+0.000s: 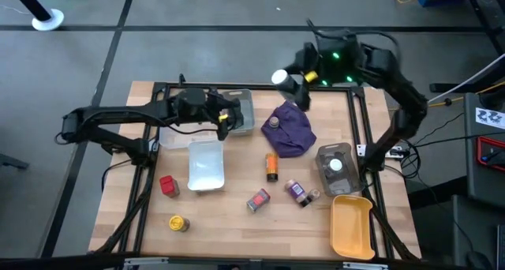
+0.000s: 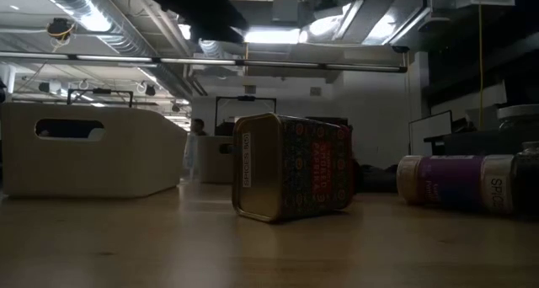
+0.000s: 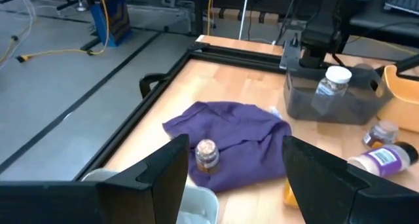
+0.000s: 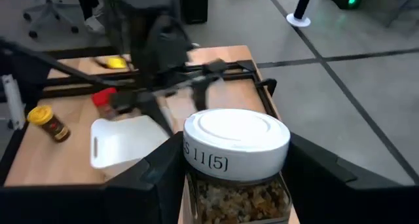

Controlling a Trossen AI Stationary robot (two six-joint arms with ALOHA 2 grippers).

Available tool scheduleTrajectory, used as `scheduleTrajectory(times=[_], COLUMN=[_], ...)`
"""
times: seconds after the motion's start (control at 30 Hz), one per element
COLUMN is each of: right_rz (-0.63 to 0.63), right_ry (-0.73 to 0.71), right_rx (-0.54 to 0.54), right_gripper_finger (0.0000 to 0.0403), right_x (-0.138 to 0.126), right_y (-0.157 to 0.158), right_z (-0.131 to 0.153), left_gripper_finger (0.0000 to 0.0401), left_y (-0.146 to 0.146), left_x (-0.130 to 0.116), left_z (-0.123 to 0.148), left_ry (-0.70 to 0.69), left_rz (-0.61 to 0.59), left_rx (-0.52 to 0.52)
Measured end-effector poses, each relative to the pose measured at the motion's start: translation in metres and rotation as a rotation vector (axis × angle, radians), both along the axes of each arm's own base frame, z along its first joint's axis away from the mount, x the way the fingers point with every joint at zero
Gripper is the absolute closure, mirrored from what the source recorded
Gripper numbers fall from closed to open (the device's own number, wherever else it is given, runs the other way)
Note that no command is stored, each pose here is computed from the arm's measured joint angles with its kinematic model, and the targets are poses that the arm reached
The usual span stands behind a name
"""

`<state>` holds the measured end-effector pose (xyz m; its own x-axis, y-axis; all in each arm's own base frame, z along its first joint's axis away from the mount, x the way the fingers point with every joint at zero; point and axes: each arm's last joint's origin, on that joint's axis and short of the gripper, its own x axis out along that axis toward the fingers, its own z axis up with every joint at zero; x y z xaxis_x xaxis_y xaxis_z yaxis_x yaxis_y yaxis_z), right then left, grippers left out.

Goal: Sort spices by type
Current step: Put the white seasoning bottle into the black transparent bin

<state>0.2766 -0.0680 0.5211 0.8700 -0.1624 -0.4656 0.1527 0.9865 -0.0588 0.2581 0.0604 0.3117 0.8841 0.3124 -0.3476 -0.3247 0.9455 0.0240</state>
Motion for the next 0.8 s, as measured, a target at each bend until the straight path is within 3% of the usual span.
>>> scheduleTrajectory(times=[0.23,0.43,0.57,0.8], right_rz=[-0.105,-0.263,-0.334,-0.431], right_ry=[0.033,0.071,0.099,0.061], right_rx=[-0.042,-0.104,-0.120,-0.087], right_gripper_finger=[0.0193,0.0193,0.0189,0.0192], right_x=[-0.039,-0.064,-0.071,-0.068], right_y=[0.052,0.083,0.098,0.113], right_z=[0.012,-0.002,-0.030,-0.110], left_gripper_finger=[0.0174,0.0174,0.0174,0.0174], left_y=[-0.005,-0.012,-0.018,-0.030], left_x=[0.019,0.032,0.043,0.061], left_z=[-0.014,-0.016,-0.018,-0.031], left_ry=[0.030,-0.030,-0.088,-0.114], left_rz=[-0.051,-0.080,-0.105,-0.149], left_rx=[0.034,0.046,0.056,0.058])
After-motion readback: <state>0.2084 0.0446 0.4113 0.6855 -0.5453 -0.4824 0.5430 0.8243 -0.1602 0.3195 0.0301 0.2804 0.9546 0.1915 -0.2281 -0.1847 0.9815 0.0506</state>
